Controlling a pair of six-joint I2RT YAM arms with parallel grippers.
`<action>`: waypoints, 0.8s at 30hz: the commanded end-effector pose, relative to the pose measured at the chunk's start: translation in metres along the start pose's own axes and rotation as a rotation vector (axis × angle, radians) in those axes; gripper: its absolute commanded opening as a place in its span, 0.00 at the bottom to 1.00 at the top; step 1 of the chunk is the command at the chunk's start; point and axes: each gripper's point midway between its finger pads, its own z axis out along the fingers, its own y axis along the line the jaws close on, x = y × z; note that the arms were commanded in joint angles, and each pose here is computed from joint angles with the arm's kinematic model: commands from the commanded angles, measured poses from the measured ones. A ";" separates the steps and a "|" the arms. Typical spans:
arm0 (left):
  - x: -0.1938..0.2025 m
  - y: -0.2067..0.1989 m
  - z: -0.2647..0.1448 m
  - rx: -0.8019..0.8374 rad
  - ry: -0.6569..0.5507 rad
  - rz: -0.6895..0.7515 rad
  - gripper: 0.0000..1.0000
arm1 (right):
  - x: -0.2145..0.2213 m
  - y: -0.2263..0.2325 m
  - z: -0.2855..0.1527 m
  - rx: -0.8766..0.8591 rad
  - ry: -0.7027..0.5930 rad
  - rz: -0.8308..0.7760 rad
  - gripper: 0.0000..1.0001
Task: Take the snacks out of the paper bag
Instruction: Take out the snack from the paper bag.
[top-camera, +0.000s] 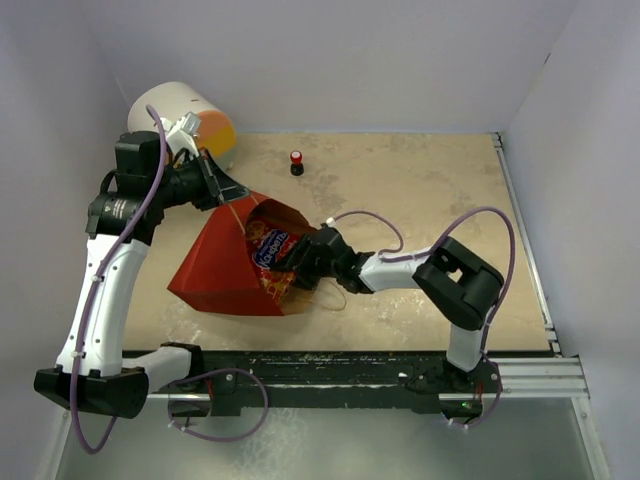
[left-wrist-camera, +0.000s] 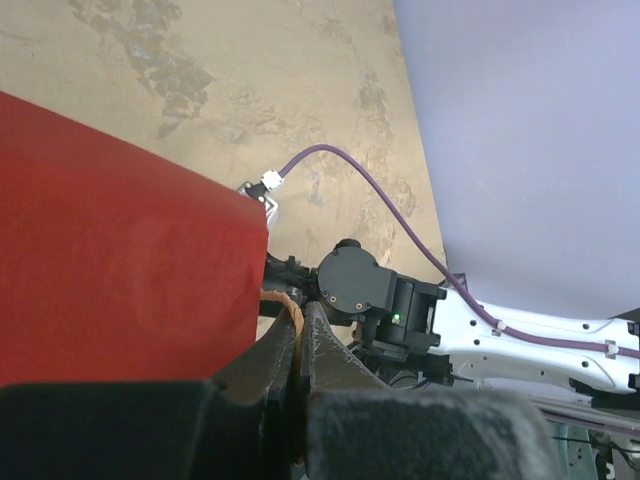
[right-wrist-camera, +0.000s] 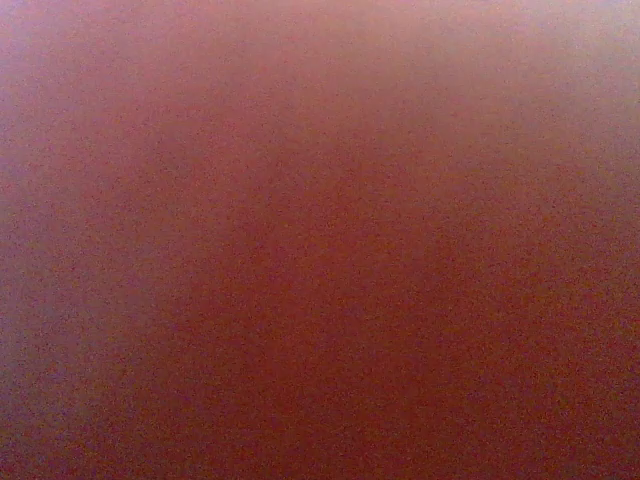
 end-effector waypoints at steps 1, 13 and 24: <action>-0.002 -0.011 -0.006 0.046 -0.030 0.014 0.00 | -0.009 0.044 0.009 -0.126 -0.074 0.026 0.52; -0.005 -0.005 -0.013 -0.007 -0.087 0.003 0.00 | -0.018 0.111 -0.041 -0.190 -0.142 -0.246 0.00; -0.031 0.006 -0.024 -0.124 -0.209 0.042 0.00 | -0.013 0.165 -0.148 -0.262 -0.166 -0.531 0.00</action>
